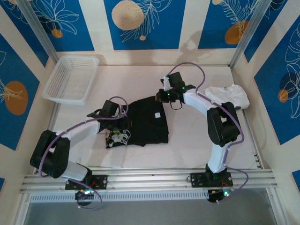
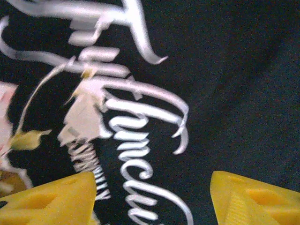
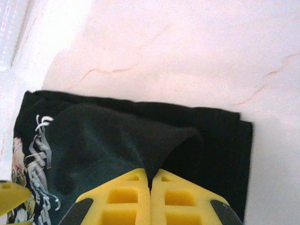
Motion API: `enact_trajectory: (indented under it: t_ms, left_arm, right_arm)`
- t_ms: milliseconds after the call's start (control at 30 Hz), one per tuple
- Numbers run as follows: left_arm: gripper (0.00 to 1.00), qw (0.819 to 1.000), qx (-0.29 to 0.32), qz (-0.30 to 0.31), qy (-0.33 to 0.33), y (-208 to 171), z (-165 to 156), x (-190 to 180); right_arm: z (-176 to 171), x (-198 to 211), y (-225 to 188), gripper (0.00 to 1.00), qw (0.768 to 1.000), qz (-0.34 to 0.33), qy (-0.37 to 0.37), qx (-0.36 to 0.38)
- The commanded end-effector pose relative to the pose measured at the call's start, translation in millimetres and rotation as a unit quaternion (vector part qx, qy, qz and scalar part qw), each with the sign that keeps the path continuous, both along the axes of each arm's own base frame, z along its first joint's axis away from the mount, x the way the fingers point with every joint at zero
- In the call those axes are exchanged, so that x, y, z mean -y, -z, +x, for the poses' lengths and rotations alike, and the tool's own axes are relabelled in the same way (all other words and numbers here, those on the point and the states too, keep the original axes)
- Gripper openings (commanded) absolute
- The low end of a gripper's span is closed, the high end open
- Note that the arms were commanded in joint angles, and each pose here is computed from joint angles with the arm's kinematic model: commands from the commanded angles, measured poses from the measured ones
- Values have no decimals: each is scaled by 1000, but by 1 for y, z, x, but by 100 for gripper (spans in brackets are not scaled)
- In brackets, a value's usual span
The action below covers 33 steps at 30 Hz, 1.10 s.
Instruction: Fold the inside-out t-shirt
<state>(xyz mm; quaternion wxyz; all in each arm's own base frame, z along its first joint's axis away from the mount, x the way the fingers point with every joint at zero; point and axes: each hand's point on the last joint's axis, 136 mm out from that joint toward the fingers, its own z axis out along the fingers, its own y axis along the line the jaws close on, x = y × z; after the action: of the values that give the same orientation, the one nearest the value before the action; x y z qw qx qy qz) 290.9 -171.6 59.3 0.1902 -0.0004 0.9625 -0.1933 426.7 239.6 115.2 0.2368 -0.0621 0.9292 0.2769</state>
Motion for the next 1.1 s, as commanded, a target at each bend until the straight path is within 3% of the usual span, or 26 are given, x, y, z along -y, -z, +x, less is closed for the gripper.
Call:
enact_trajectory:
  t_ms: [0,167,333,467,633,733,900,1067]
  left_arm:
    - [65,999,-12,29,-8,15,0,-13]
    - [66,1000,-10,19,-2,11,4,-8]
    - [68,1000,28,7,0,-18,22,-2]
    - [76,998,56,-9,-23,-38,53,-3]
    - [77,998,35,-33,-41,-33,100,-3]
    - [77,998,15,-39,-56,-21,122,-13]
    - [77,997,-15,-24,-66,3,134,-29]
    - [76,997,-42,-2,-60,21,101,-41]
  right_arm:
    - [4,27,42,10,997,-34,27,-58]
    - [24,43,69,31,992,-86,46,-85]
    - [15,66,38,44,990,-122,57,-49]
    - [-45,58,14,47,995,-87,36,-40]
    - [-144,21,23,50,996,-41,-6,-85]
    - [-180,-4,38,51,994,-16,-17,-109]
    - [-169,2,74,50,991,-40,24,-125]
    - [-130,28,95,49,984,-91,67,-139]
